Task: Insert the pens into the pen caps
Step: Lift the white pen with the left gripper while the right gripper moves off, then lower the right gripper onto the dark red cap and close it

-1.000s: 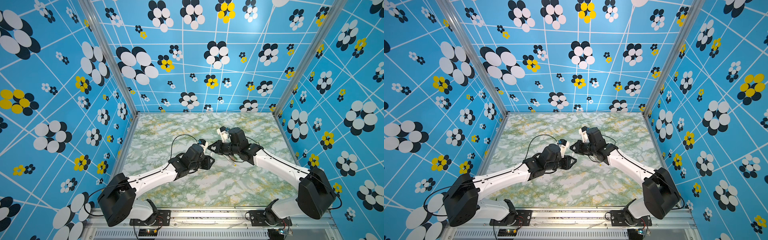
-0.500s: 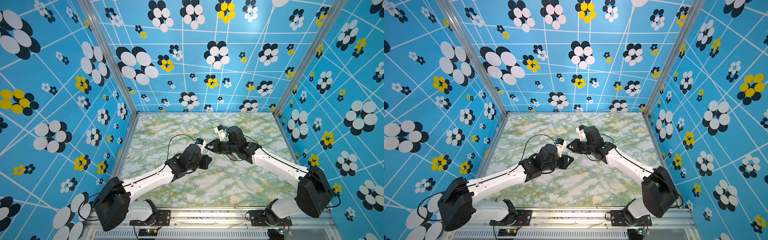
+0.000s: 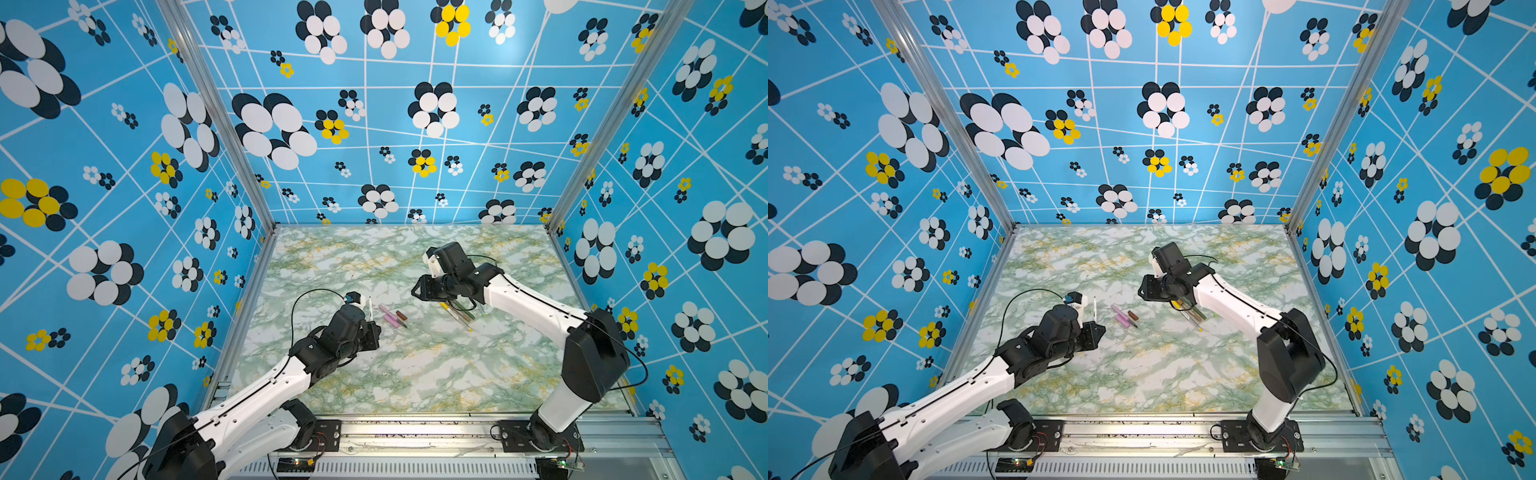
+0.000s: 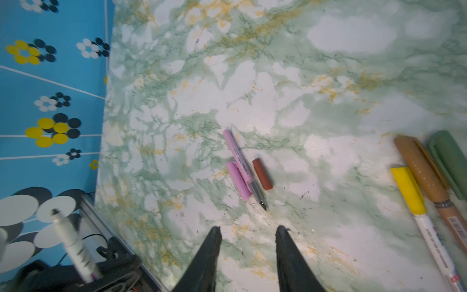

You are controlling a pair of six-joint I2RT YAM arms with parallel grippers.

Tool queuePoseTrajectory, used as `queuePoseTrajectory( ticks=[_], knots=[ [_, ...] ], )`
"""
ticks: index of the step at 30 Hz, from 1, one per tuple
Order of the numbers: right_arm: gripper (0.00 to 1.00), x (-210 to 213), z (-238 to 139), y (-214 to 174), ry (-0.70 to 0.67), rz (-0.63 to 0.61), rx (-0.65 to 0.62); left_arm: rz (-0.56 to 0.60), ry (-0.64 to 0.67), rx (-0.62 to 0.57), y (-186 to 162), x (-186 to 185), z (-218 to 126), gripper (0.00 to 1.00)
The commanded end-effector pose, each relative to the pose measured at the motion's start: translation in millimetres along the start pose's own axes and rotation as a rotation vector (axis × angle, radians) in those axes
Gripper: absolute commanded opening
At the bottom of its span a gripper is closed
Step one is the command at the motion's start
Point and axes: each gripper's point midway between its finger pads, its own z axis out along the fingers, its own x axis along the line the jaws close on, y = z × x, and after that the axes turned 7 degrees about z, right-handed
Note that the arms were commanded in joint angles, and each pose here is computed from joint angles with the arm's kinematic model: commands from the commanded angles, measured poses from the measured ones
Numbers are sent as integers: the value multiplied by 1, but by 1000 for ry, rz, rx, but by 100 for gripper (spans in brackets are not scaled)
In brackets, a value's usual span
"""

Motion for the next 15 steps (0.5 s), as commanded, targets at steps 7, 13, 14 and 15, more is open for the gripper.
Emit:
queuePoseTrajectory(
  ticks=[7, 13, 14, 15],
  knots=[
    [44, 14, 34, -20, -78, -29, 155, -54, 47, -23, -8, 24, -15, 0],
    [47, 26, 58, -27, 16, 136, 179, -64, 35, -23, -9, 27, -11, 0],
    [47, 27, 61, -28, 26, 157, 180, -62, 35, -21, -10, 28, -11, 0],
    [47, 29, 63, -28, 36, 168, 183, -60, 35, -23, -9, 28, -12, 0]
  ],
)
